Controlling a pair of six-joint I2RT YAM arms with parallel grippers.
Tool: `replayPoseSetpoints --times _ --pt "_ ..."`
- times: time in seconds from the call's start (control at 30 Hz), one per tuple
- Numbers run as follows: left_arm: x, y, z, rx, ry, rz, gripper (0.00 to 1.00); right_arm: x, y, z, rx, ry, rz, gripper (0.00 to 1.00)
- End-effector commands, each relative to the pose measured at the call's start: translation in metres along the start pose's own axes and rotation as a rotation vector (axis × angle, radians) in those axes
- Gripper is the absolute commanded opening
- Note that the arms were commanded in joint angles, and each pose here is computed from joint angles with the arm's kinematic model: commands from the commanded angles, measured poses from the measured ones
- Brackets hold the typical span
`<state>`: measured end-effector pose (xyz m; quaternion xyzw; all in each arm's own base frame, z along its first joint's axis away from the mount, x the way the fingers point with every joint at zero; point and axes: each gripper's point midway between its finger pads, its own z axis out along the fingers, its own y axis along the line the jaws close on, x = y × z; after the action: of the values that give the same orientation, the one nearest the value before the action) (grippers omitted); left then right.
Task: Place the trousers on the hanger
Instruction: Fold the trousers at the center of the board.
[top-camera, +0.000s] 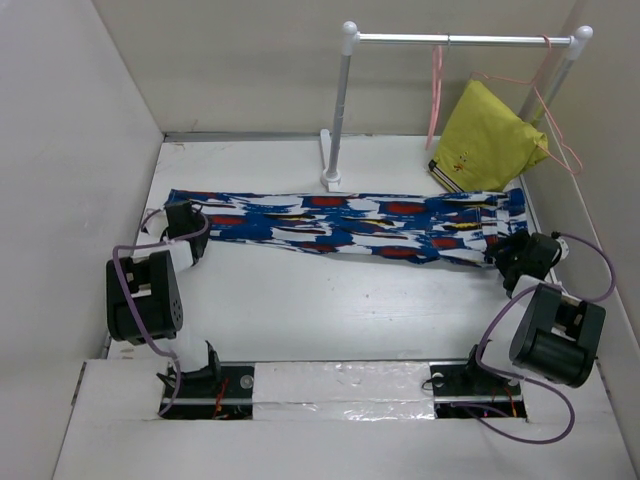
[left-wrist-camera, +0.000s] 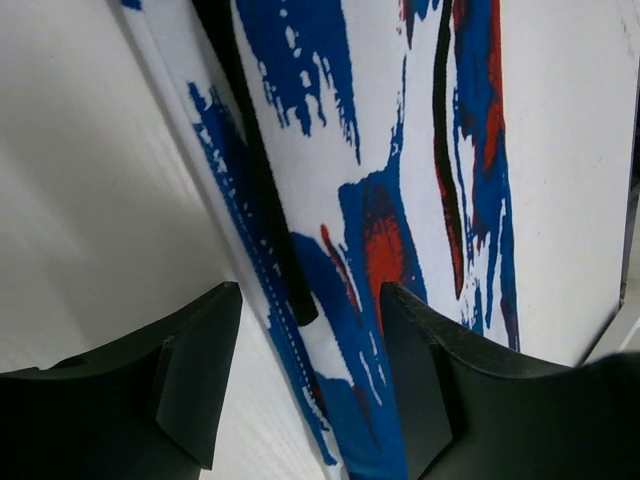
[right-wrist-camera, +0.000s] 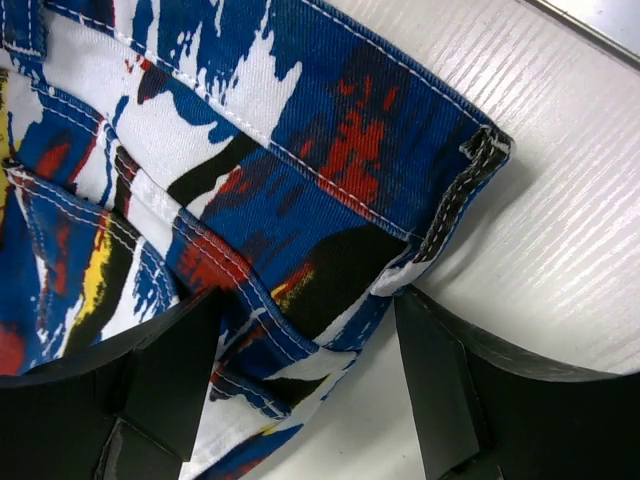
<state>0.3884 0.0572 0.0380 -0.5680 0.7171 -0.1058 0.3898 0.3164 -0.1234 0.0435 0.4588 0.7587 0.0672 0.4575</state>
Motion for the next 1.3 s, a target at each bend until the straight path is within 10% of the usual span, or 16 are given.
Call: replayPoseSetpoints --times 0.0,0.23,0.37,0.47,0.93,1.03,1.07,1.17,1.27 --pt "0.000 -0.010 0.008 0.012 0.014 -0.019 0.55 -0.022 0.015 0.005 -0.056 -0.044 0.034 0.74" --pt "0.000 -0.015 0.019 0.008 0.014 -0.008 0.30 -0.021 0.024 0.019 -0.070 0.017 0.074 0.69" --pt "-0.008 -0.019 0.023 0.004 0.004 0.012 0.04 -0.029 0.020 0.020 -0.053 -0.019 0.068 0.13" --pt "-0.018 -0.021 0.022 -0.024 -0.011 0.030 0.00 -0.039 0.021 0.013 -0.040 -0.047 0.029 0.02" --pt "-0.064 0.022 -0.055 -0.173 -0.173 0.134 0.00 -0.079 -0.007 -0.069 0.009 -0.231 -0.078 0.03" --pt "-0.062 0.039 -0.076 -0.184 -0.200 0.091 0.00 -0.070 -0.012 -0.077 0.005 -0.225 -0.085 0.16" --pt "-0.063 0.040 -0.081 -0.169 -0.213 0.078 0.00 -0.065 -0.012 -0.080 -0.013 -0.234 -0.083 0.42" --pt "-0.060 0.035 -0.094 -0.073 -0.225 0.046 0.43 -0.068 -0.008 -0.077 -0.030 -0.244 -0.078 0.92" --pt "-0.062 0.015 -0.106 0.028 -0.217 0.040 0.61 -0.064 -0.019 -0.071 0.036 -0.192 -0.080 1.00"
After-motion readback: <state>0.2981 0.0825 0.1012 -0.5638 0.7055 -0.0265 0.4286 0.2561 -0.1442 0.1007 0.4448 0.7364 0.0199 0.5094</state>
